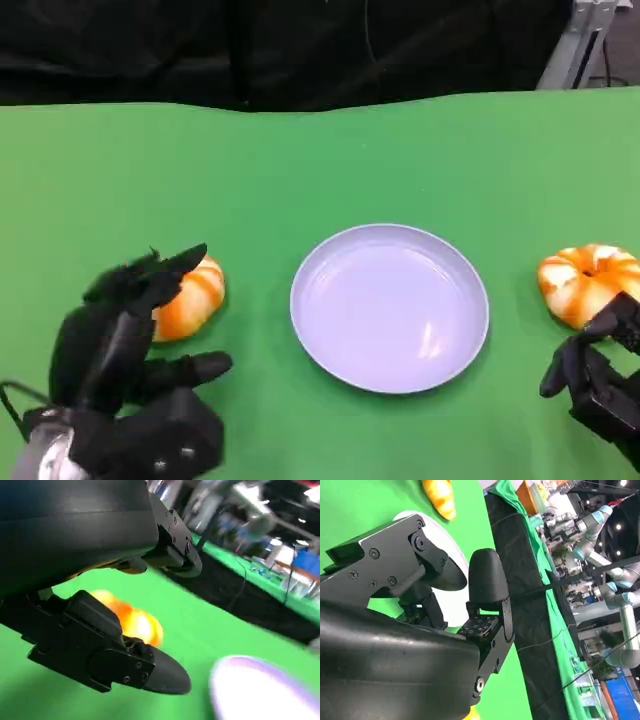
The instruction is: Grasp the bread from the table and place it into the plate.
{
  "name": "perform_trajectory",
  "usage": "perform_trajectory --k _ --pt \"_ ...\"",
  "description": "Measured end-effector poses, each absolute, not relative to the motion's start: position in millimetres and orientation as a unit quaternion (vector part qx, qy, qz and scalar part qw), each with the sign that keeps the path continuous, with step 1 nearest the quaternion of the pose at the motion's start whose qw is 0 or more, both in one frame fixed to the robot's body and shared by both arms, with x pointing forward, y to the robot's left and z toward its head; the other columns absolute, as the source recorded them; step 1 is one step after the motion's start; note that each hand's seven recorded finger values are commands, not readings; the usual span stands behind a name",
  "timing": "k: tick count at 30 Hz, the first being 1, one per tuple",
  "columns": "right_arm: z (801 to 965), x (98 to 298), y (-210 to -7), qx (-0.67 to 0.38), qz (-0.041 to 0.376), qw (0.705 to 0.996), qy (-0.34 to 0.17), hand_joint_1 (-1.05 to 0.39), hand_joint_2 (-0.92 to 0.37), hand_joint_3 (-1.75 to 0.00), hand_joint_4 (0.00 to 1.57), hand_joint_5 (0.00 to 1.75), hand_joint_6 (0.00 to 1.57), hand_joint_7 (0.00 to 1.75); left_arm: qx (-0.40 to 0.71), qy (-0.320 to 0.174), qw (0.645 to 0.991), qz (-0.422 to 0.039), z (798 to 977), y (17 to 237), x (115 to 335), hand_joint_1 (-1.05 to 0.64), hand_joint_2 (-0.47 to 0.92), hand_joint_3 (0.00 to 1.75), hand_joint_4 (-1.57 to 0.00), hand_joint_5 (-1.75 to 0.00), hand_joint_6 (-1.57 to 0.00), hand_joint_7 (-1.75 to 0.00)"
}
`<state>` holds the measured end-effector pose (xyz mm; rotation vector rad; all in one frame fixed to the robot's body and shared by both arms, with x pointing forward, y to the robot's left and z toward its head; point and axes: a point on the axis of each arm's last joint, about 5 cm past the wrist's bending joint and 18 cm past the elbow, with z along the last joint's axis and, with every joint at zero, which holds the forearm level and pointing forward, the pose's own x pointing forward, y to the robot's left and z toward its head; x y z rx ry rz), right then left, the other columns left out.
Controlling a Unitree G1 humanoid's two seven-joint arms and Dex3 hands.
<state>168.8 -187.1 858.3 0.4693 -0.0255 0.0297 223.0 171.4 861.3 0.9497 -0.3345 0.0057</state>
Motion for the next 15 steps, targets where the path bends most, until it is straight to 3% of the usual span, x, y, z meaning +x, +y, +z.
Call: perform_trajectory --k 4,10,15 --pt "859.0 171 -187 0.232 0.017 0.972 -0.016 -0.07 -0.54 -1.19 0.83 1.75 0.74 1.55 0.527 -0.169 0.833 0.008 873.0 172 243 -0.96 0.92 0.10 -0.21 -0.13 -0.35 -0.01" --pt "859.8 172 -187 0.231 0.017 0.973 -0.020 -0.08 -0.54 -1.20 0.83 1.75 0.74 1.55 0.578 -0.128 0.806 -0.023 862.7 163 259 -0.93 0.92 0.08 -0.34 -0.10 -0.39 -0.01" --pt "860.2 172 -186 0.230 0.015 0.973 -0.020 -0.08 -0.53 -1.20 0.83 1.75 0.74 1.56 0.603 -0.094 0.791 -0.040 861.4 161 273 -0.92 0.92 0.15 -0.33 -0.05 -0.38 0.00"
